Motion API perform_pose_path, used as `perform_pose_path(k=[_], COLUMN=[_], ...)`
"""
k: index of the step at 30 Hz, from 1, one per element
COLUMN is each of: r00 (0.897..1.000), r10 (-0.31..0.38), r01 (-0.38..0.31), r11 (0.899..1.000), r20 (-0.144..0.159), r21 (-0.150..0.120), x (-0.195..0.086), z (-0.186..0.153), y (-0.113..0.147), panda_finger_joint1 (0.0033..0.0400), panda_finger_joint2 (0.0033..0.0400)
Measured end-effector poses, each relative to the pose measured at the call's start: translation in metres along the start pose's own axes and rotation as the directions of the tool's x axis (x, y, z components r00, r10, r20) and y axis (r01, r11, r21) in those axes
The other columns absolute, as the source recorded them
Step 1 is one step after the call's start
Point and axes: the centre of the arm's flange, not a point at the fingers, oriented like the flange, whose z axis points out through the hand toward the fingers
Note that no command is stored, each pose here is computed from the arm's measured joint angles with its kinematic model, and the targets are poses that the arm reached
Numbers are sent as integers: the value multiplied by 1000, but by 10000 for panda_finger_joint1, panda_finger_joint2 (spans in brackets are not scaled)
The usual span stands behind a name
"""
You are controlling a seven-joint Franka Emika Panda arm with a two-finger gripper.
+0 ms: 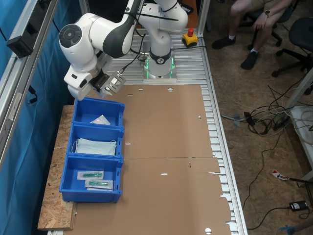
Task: Pick and place sorting task of medical equipment.
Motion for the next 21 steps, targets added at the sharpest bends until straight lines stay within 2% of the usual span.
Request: perform_pose_path(k=[14, 21], r00=[1000, 1000], r10=[2, 0], r01=[-2, 0], r11=[1000, 1000], r20=[0, -15], r21=[-14, -29], x=[11, 15], z=[56, 71], y=[8, 9], panda_finger_joint1=[51, 51], panda_finger_joint2=[51, 51])
